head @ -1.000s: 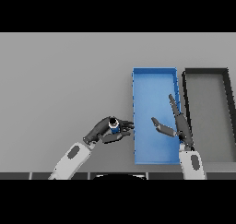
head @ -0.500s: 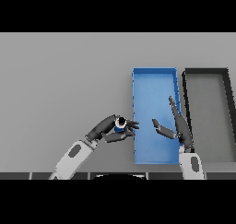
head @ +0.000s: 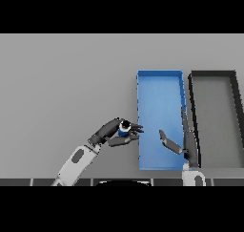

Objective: Pick up the blue pipe and place it into the blue bin.

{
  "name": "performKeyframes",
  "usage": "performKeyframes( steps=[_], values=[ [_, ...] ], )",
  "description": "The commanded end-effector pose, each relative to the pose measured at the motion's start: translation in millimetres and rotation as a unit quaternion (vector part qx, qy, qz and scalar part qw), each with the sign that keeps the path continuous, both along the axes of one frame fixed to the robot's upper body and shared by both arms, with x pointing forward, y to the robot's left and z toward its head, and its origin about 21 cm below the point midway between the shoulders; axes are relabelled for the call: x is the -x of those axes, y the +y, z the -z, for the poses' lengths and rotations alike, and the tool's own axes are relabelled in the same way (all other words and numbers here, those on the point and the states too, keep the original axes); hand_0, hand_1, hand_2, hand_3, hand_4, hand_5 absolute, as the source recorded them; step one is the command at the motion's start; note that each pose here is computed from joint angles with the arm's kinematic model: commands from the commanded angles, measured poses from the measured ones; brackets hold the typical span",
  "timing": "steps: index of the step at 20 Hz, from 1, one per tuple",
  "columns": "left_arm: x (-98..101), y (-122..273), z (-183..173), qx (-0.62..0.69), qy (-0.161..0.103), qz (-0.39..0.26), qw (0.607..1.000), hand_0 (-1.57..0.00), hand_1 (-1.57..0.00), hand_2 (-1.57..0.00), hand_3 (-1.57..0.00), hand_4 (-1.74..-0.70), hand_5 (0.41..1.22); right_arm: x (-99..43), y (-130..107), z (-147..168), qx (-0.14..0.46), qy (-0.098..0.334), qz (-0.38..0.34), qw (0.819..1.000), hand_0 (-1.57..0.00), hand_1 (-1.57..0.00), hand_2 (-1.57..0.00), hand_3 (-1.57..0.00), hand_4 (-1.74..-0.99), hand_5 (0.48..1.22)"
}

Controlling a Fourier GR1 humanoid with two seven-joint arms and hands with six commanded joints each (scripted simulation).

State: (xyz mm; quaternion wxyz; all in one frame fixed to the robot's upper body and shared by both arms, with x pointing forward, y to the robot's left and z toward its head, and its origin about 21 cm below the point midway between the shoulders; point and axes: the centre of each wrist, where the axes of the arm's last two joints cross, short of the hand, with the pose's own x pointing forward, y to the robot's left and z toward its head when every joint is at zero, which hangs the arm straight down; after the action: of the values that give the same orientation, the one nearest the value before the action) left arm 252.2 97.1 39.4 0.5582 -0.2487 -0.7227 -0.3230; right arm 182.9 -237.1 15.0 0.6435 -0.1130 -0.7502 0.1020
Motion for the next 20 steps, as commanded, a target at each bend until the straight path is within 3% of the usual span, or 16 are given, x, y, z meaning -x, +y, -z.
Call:
performKeyframes(
  steps=[1, 3, 6, 8, 10, 15, 20],
  values=[
    [0.0, 4.4, 1.9, 0.001, 0.001, 0.004, 1.0, -1.57, -1.57, -1.57, -1.57, -1.47, 1.221, -0.5, -2.9, -8.2, -0.024, -0.03, -0.02, 0.999, 0.0, -0.02, -0.03, 0.0, -1.166, 0.571],
    [-1.1, 2.6, -0.2, 0.0, -0.004, 0.002, 1.0, -1.57, -1.57, -1.57, -1.57, -1.47, 1.221, -1.3, -4.3, -26.3, -0.049, -0.072, -0.066, 0.994, 0.0, -0.01, -0.03, 0.0, -1.175, 0.592],
    [0.4, 3.1, -1.8, -0.004, -0.001, 0.002, 1.0, -1.57, -1.57, -1.57, -1.57, -1.47, 1.221, -3.3, -15.3, -61.9, -0.027, -0.084, -0.127, 0.988, 0.0, -0.01, -0.01, 0.0, -1.165, 0.589],
    [-0.3, 1.2, -4.0, -0.005, -0.004, 0.002, 1.0, -1.57, -1.57, -1.57, -1.57, -1.47, 1.221, 0.0, -6.6, -79.4, -0.016, -0.061, -0.178, 0.982, 0.0, 0.0, -0.01, 0.0, -1.177, 0.567],
    [1.4, 4.9, -2.2, -0.009, -0.005, 0.005, 1.0, -1.57, -1.57, -1.57, -1.57, -1.47, 1.221, -6.4, 1.1, -89.6, 0.015, -0.017, -0.203, 0.979, 0.0, 0.0, 0.0, 0.0, -1.194, 0.543],
    [0.9, -0.2, -5.6, -0.016, -0.011, 0.008, 1.0, -1.57, -1.57, -1.57, -1.57, -1.47, 1.221, -20.9, 21.9, -111.3, 0.058, -0.015, -0.285, 0.957, 0.0, 0.0, 0.0, 0.0, -1.256, 0.523],
    [-0.2, 0.5, -7.0, -0.016, -0.007, 0.008, 1.0, -1.57, -1.57, -1.57, -1.57, -1.47, 1.221, -28.6, 49.2, -126.9, 0.052, 0.003, -0.349, 0.936, 0.0, 0.0, 0.0, 0.0, -1.227, 0.528]
  ],
)
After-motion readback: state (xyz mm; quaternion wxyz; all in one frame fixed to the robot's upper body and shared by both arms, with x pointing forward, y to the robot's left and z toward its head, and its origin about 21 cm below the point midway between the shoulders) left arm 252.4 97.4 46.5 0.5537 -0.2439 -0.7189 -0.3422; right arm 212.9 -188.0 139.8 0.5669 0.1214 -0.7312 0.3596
